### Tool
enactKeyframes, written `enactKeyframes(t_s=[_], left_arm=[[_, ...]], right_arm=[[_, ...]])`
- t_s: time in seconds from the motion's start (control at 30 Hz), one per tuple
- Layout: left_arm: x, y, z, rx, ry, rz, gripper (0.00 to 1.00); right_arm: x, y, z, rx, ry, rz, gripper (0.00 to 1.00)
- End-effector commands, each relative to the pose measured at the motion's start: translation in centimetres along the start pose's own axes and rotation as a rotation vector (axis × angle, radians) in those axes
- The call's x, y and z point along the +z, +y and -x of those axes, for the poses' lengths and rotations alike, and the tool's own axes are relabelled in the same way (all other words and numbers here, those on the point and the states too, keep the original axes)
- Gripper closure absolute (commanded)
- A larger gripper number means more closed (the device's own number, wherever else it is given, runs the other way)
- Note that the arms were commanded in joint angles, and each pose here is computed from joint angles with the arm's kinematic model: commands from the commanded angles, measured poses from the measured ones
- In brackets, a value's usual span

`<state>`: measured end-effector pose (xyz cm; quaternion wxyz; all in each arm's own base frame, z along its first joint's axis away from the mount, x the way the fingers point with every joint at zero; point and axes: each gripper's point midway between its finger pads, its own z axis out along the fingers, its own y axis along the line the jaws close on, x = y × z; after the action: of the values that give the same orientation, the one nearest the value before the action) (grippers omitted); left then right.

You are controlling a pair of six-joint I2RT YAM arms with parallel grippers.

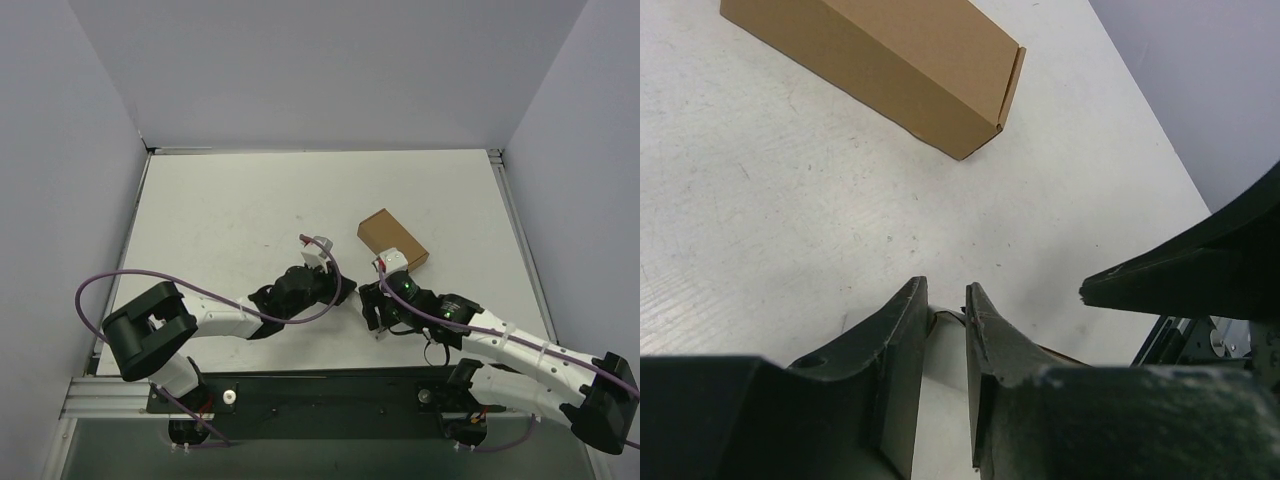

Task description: Fold the paper box

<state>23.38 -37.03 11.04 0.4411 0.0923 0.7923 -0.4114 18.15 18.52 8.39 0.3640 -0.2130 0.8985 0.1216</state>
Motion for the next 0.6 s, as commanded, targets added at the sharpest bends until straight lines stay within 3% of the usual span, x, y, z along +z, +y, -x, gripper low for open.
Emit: enactKeyframes(t_s=[0.0,0.1,0.37,0.57], left_arm=[[-1.9,5.1,-7.0,0.099,0.258,0.189,0.70],[-2.0,5.0,-6.7,0.116,0.257,0.204,0.70],[-2.0,4.6,-6.3,0.142,0.255,0.229,0.70],[-1.9,4.4,-6.2,0.144,0.248,0.228,0.70]], right_arm=[[-2.7,-2.1,1.3,0.114,0.000,-0.127,0.37],[-4.5,-2.8,0.7,0.221,0.037,-0.171,0.38],[-7.3,-0.9,-1.7,0.555,0.098,-0.080,0.45],[-6.6,1.1,-2.6,0.658,0.099,0.014,0.47]])
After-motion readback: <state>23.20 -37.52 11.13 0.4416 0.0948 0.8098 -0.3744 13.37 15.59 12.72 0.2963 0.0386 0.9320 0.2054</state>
